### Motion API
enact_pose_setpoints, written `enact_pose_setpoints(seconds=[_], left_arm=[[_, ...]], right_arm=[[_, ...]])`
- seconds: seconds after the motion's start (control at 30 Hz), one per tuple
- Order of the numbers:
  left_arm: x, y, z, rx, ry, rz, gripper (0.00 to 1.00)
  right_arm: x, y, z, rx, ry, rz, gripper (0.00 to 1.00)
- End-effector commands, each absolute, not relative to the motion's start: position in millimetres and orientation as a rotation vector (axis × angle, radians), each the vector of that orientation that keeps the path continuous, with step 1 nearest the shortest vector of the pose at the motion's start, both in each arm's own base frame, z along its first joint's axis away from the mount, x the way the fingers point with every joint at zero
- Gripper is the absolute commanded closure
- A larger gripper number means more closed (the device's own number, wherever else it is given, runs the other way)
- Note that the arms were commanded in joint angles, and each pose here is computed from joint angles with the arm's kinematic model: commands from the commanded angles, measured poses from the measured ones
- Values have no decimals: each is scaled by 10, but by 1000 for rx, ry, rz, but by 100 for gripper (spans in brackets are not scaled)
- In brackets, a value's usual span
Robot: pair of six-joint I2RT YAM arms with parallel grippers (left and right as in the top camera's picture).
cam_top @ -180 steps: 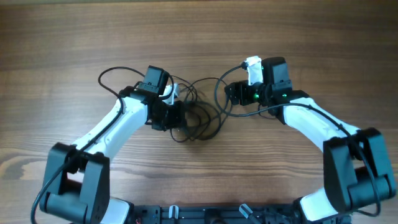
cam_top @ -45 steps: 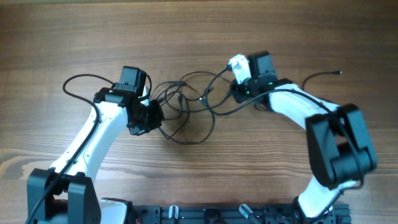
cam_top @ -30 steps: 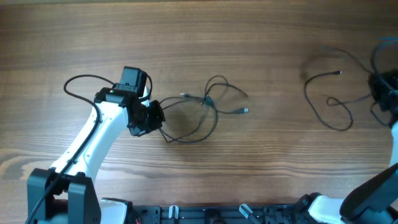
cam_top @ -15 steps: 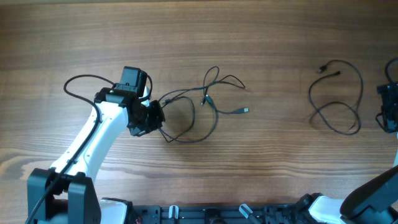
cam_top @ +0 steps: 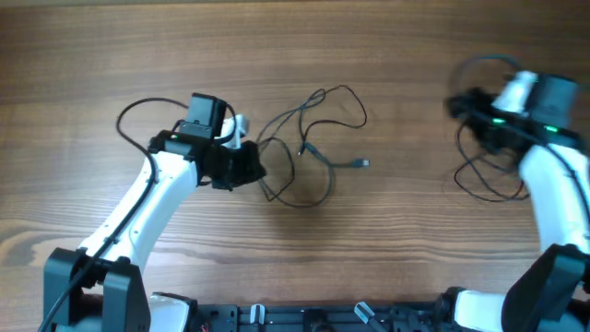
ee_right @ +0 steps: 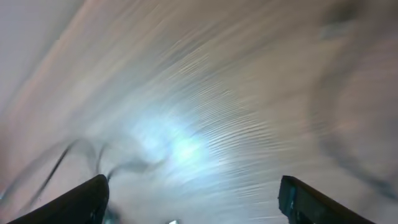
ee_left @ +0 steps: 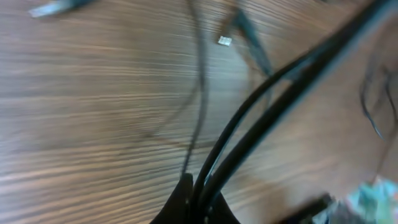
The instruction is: Untangle cables
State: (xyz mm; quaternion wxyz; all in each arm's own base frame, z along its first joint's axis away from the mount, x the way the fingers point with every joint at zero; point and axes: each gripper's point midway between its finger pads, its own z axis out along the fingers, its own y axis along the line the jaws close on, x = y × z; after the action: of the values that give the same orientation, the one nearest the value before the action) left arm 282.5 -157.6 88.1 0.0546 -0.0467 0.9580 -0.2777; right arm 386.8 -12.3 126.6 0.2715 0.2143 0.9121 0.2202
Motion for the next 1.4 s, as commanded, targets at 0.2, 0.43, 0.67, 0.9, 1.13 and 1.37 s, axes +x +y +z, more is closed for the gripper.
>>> enact_pose_setpoints(seconds=[0.2, 0.43, 0.67, 0.9, 1.13, 1.37], left_arm=[[2562, -1921, 900, 169, 2926, -824, 93], [2337, -2183, 898, 329, 2941, -837, 95], [2244, -2274, 898, 389, 2945, -841, 95], [2254, -2250, 882, 384, 2949, -815, 87], [2235, -2111, 807, 361, 2991, -697, 91], [2228, -2037, 773, 377, 3003, -633, 96]], right_arm=[[3592, 1810, 1424, 60, 2530, 846, 4], [3702, 1912, 1194, 395, 2569, 879, 9], [3848, 1980, 844, 426, 2598, 886, 73], [3833, 2009, 877, 297, 2595, 884, 96], [3924, 1850, 1681, 12, 2512, 794, 96], [3834, 1479, 4304, -196, 1820, 1245, 96]])
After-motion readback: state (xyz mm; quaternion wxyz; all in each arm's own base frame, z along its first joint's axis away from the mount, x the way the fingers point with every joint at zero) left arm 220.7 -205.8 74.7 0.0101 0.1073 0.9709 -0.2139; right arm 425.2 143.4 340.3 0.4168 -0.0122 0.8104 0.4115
